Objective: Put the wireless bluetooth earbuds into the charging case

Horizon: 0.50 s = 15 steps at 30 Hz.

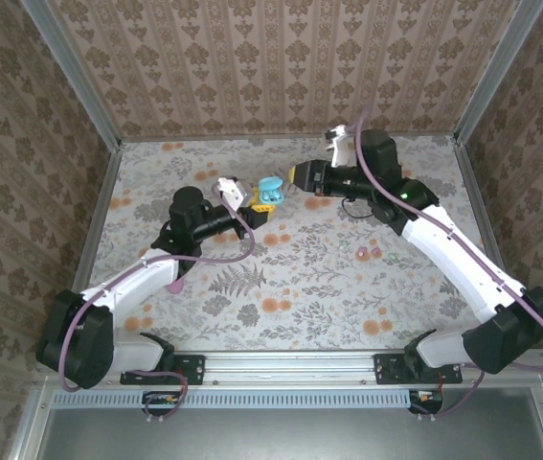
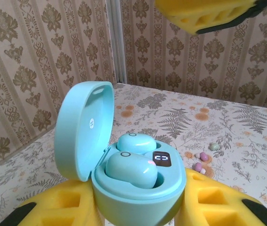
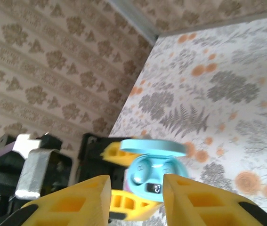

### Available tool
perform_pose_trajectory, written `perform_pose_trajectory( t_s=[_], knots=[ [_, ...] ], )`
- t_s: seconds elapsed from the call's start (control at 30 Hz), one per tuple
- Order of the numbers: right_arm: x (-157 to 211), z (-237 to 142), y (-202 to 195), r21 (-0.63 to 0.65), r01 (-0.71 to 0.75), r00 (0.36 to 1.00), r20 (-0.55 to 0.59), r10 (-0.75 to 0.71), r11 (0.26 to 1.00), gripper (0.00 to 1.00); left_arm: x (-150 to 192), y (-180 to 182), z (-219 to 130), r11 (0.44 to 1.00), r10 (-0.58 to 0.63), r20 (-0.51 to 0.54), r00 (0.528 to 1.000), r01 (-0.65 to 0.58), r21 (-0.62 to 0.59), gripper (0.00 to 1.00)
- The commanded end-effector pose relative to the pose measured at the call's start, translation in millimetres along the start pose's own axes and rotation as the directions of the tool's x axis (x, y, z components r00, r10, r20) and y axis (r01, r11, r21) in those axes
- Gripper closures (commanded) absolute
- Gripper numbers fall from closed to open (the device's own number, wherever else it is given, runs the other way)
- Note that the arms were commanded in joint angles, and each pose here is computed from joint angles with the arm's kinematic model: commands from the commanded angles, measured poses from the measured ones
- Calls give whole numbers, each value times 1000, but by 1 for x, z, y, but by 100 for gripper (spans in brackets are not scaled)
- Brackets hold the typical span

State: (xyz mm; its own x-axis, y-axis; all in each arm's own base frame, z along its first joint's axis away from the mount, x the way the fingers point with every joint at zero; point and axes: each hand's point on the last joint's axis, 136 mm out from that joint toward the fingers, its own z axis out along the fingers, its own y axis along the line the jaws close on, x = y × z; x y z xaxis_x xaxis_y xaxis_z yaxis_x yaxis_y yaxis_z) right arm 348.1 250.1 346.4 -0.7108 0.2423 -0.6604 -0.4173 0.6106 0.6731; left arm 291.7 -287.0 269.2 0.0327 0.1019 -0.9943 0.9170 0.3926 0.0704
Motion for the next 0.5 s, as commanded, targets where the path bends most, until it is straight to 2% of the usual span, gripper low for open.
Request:
perform_pose_trajectory(
  t_s=[0.0, 0.13, 0.37, 0.47],
  knots=[
    [-8, -5, -20, 22, -68, 997, 44, 67, 997, 60, -22, -13, 2, 996, 65, 32, 997, -67, 59, 78],
    [-11, -3, -24, -18, -137, 990, 36, 138, 990, 51, -23, -23, 7, 991, 89, 11, 996, -89, 100, 78],
    [-14, 2, -16, -72, -174, 985, 6, 175, 982, 45, -28, -34, 12, 984, 106, 14, 994, -107, 139, 78],
    [-7, 18, -24, -72, -220, 975, -48, 217, 973, 44, -30, -36, 13, 983, 109, 17, 994, -110, 146, 78]
  ],
)
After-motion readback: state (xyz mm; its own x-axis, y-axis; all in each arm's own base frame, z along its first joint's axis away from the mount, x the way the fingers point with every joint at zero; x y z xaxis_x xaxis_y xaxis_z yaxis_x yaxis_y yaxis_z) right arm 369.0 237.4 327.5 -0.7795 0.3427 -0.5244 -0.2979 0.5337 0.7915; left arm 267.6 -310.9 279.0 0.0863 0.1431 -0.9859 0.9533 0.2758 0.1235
